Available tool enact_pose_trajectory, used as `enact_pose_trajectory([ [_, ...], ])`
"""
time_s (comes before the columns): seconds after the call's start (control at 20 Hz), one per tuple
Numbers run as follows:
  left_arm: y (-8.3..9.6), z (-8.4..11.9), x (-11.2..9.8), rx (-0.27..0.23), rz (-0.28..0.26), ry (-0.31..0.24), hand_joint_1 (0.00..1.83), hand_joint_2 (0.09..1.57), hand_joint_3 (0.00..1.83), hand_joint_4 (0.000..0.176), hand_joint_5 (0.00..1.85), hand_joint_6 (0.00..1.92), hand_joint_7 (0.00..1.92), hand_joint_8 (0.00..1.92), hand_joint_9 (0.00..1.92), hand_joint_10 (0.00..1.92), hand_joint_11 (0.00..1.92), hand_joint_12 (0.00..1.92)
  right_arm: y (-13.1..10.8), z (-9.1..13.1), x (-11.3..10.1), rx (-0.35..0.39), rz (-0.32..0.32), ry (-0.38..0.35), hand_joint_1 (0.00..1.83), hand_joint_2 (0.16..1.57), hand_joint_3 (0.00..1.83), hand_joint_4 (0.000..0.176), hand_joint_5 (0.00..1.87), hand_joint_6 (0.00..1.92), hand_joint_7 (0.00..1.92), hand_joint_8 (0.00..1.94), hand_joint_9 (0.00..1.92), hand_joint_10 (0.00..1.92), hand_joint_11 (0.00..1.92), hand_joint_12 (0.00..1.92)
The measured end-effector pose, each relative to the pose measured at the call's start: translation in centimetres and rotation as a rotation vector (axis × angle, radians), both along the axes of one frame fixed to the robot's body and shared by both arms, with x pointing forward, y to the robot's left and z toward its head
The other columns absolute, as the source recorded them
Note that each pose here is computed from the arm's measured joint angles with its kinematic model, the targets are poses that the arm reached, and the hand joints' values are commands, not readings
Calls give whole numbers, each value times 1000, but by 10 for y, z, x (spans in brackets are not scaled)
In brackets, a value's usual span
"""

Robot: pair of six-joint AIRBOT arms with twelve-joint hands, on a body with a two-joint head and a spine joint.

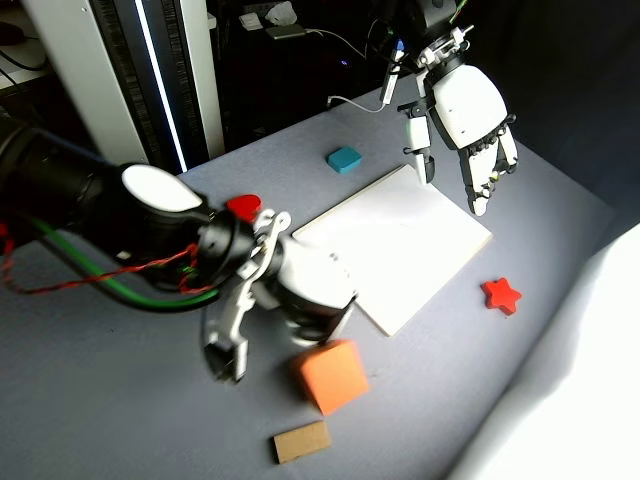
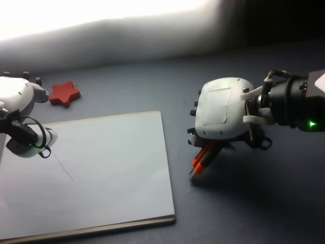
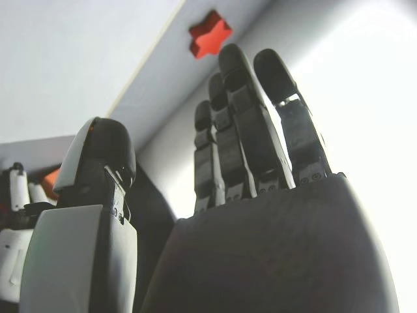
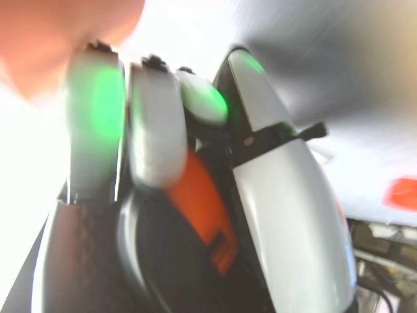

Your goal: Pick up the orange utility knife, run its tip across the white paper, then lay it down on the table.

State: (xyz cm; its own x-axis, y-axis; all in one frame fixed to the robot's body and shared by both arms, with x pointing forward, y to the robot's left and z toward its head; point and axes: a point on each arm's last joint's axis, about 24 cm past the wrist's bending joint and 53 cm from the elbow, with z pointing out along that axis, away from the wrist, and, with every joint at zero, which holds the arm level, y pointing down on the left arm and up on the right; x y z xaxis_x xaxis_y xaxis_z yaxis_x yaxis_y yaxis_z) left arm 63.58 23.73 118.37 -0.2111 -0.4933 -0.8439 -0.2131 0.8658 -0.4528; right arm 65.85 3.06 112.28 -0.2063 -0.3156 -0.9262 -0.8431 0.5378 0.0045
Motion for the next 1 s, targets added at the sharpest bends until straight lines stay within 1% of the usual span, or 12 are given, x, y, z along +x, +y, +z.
enact_pose_trajectory([
  [0.25,1,0,0,-1,4,1,631,1305,8,13,339,3,490,0,673,23,165,1398,7,14,-10,21,28,-6,1549,1365,0,176,1403,1921,1715,1941,1822,1921,1844,1921],
  [0.3,2,0,1,-1,7,1,633,1304,7,15,342,4,495,2,674,24,162,1397,6,18,-9,26,27,-12,1550,1367,0,176,1415,1921,1715,1941,1820,1921,1841,1921],
  [0.4,2,0,1,-2,7,-1,638,1308,9,9,342,3,498,3,674,24,147,1416,3,25,-6,26,22,-36,1557,1374,0,176,1406,1921,1701,1941,1803,1921,1829,1921],
  [0.45,2,0,1,-3,7,-1,633,1307,8,12,338,1,500,3,674,24,152,1422,2,29,-3,21,20,-60,1555,1364,0,176,1394,1921,1704,1941,1799,1921,1825,1921],
  [0.6,7,1,4,-1,16,-4,654,1302,5,9,346,3,504,3,672,25,145,1443,3,44,6,-4,-9,-181,1532,1376,0,176,1396,1921,1713,1941,1798,1921,1822,1921],
  [0.65,8,3,5,-5,23,-7,634,1306,7,14,342,1,504,2,680,29,152,1442,5,52,11,0,-34,-216,1463,1386,0,176,1421,1921,1660,1941,1766,1921,1813,1921],
  [0.75,13,4,8,-3,31,-13,656,1299,4,10,358,7,511,4,690,35,159,1444,10,68,19,-6,-84,-315,1402,1379,0,176,1437,1921,1647,1941,1747,1921,1806,1921],
  [0.8,16,4,10,-2,37,-14,660,1299,3,8,361,8,513,5,690,35,160,1446,15,79,19,-8,-98,-419,1390,1382,0,176,1403,1921,1629,1941,1731,1921,1793,1921],
  [0.85,18,5,11,-2,41,-14,650,1303,5,11,353,4,508,2,683,33,147,1451,18,87,16,1,-93,-509,1451,1387,0,176,1366,1921,1628,1941,1728,1921,1789,1921],
  [0.9,19,5,12,0,43,-16,666,1299,3,7,354,4,512,3,685,35,145,1459,26,98,4,10,-48,-646,1495,1389,0,176,1356,1921,1632,1941,1730,1921,1785,1921],
  [0.95,21,5,13,1,48,-17,646,1309,7,9,344,2,501,1,676,33,134,1468,31,106,-6,33,-23,-715,1511,1380,0,176,1321,1921,1631,1941,1732,1921,1777,1921],
  [1.0,23,5,14,1,51,-17,629,1314,10,12,335,1,499,0,672,32,128,1471,37,114,-15,73,-19,-732,1522,1375,0,176,1348,1921,1634,1941,1735,1921,1774,1921],
])
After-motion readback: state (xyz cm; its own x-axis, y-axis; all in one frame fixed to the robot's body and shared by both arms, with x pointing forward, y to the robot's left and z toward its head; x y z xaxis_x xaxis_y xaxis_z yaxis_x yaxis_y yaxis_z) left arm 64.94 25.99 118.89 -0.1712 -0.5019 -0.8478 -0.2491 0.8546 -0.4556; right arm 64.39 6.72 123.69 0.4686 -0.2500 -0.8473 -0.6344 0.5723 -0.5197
